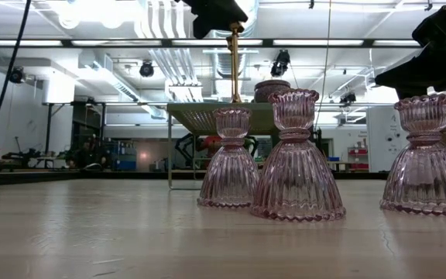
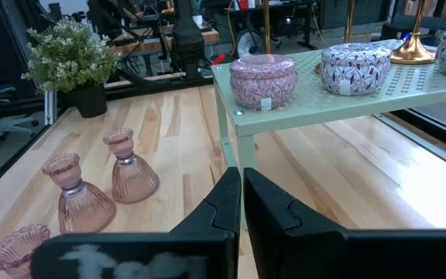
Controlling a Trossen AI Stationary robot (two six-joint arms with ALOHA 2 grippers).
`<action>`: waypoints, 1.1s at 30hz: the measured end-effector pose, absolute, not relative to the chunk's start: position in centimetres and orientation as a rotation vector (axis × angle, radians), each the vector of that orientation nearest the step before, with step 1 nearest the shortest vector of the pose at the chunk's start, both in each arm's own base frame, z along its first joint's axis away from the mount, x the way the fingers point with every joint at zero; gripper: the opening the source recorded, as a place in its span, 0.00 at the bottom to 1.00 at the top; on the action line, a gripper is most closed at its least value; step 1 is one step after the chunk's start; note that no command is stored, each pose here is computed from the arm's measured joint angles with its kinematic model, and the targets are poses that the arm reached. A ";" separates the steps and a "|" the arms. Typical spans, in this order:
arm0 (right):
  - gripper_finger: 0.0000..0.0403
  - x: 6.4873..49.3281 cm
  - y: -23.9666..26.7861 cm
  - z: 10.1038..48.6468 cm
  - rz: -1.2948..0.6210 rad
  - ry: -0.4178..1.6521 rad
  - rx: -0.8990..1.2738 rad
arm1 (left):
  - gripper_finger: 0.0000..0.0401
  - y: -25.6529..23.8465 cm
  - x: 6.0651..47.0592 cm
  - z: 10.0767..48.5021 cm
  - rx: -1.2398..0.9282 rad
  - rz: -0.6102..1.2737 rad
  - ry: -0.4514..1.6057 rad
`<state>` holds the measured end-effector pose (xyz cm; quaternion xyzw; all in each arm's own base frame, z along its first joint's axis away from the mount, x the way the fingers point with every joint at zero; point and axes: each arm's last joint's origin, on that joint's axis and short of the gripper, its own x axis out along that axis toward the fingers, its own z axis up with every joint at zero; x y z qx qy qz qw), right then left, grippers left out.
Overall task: Pick & Place candle stick holders
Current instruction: Put the gold candle holder on the shelf aligned with the other gold candle holders
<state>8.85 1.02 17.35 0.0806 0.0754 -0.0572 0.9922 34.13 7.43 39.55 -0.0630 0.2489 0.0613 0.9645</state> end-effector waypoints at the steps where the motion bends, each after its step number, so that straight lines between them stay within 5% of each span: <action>1: 0.03 8.8 1.0 17.3 -0.114 0.151 0.162 | 0.37 7.4 34.1 39.5 -0.129 0.119 0.504; 33: 0.03 8.8 1.0 17.4 -0.115 0.151 0.162 | 0.41 7.4 34.2 39.6 -0.083 0.081 0.493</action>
